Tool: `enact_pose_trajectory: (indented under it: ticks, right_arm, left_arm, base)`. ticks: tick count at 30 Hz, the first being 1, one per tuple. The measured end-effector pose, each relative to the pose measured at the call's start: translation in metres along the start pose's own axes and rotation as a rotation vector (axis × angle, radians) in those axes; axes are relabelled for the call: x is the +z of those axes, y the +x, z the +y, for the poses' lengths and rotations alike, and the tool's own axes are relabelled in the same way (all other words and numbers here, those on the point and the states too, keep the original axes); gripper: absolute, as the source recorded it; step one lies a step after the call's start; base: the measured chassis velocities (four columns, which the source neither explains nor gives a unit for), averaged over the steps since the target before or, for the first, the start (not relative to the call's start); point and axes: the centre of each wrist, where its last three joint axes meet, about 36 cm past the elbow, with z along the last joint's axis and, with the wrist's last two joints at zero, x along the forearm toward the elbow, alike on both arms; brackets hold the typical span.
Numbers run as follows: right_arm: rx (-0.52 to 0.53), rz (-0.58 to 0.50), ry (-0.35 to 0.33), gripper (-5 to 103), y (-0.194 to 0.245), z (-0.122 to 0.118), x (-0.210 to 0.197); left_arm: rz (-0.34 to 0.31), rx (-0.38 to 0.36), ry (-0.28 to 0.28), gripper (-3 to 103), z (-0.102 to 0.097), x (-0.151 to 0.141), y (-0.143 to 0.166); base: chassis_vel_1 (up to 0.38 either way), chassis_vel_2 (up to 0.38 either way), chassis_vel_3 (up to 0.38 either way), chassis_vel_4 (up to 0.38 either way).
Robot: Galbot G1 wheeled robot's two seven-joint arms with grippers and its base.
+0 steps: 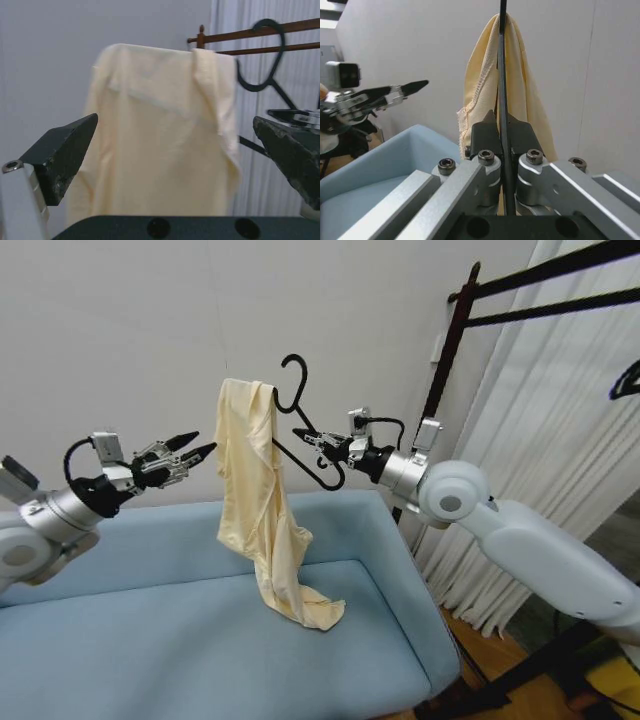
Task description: Pick up the clothes from the sofa and hang them on the clothes hanger.
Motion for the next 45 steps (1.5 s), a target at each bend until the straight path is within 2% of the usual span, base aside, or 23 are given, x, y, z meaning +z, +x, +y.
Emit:
enact_pose_trajectory:
  ticks: [4, 5, 9, 10, 13, 16, 19, 21, 23, 25, 36, 42, 45]
  right_arm:
    - [-0.062, 0.013, 0.027, 2, 0.011, -0.011, -0.005]
    - [-0.062, 0.013, 0.027, 2, 0.011, -0.011, -0.005]
    - [-0.098, 0.031, 0.067, 2, 0.018, -0.018, -0.007]
    - [-0.098, 0.031, 0.067, 2, 0.018, -0.018, -0.007]
    - [-0.138, 0.058, 0.088, 2, 0.016, -0.027, -0.004]
    - [-0.171, 0.083, 0.092, 2, 0.014, -0.034, -0.002]
    - [-0.228, 0.127, 0.122, 2, 0.013, -0.043, -0.003]
    - [-0.239, 0.135, 0.133, 2, 0.012, -0.046, -0.003]
    - [-0.256, 0.147, 0.152, 2, 0.007, -0.048, 0.0]
    - [-0.267, 0.149, 0.17, 2, 0.0, -0.049, 0.003]
    - [-0.307, 0.141, 0.222, 2, -0.027, -0.052, 0.014]
    - [-0.343, 0.152, 0.247, 2, -0.032, -0.055, 0.016]
    - [-0.362, 0.155, 0.263, 2, -0.035, -0.055, 0.017]
  left_arm:
    - [0.013, -0.091, -0.024, 100, 0.025, -0.008, 0.006]
    - [0.013, -0.091, -0.024, 100, 0.025, -0.008, 0.006]
    - [0.033, -0.146, -0.037, 100, 0.056, -0.022, 0.012]
    - [0.033, -0.146, -0.037, 100, 0.056, -0.022, 0.012]
    - [0.072, -0.148, -0.041, 100, 0.074, -0.037, 0.018]
    - [0.111, -0.117, -0.051, 100, 0.083, -0.048, 0.02]
    - [0.174, -0.027, -0.067, 100, 0.088, -0.065, 0.019]
    - [0.186, -0.006, -0.069, 100, 0.087, -0.067, 0.018]
    - [0.225, 0.086, -0.073, 100, 0.087, -0.079, 0.015]
    - [0.251, 0.135, -0.08, 100, 0.086, -0.089, 0.013]
    - [0.333, 0.268, -0.09, 100, 0.081, -0.132, -0.003]
    - [0.407, 0.341, -0.084, 100, 0.086, -0.14, -0.005]
    - [0.467, 0.391, -0.083, 100, 0.09, -0.143, -0.007]
  base:
    - [0.0, 0.0, 0.0, 0.0]
    - [0.0, 0.0, 0.0, 0.0]
    - [0.0, 0.0, 0.0, 0.0]
    - [0.0, 0.0, 0.0, 0.0]
    - [0.0, 0.0, 0.0, 0.0]
    - [0.0, 0.0, 0.0, 0.0]
    - [0.0, 0.0, 0.0, 0.0]
    - [0.0, 0.0, 0.0, 0.0]
    - [0.0, 0.0, 0.0, 0.0]
    - [0.0, 0.0, 0.0, 0.0]
    - [0.0, 0.0, 0.0, 0.0]
    - [0.0, 0.0, 0.0, 0.0]
    - [0.0, 0.0, 0.0, 0.0]
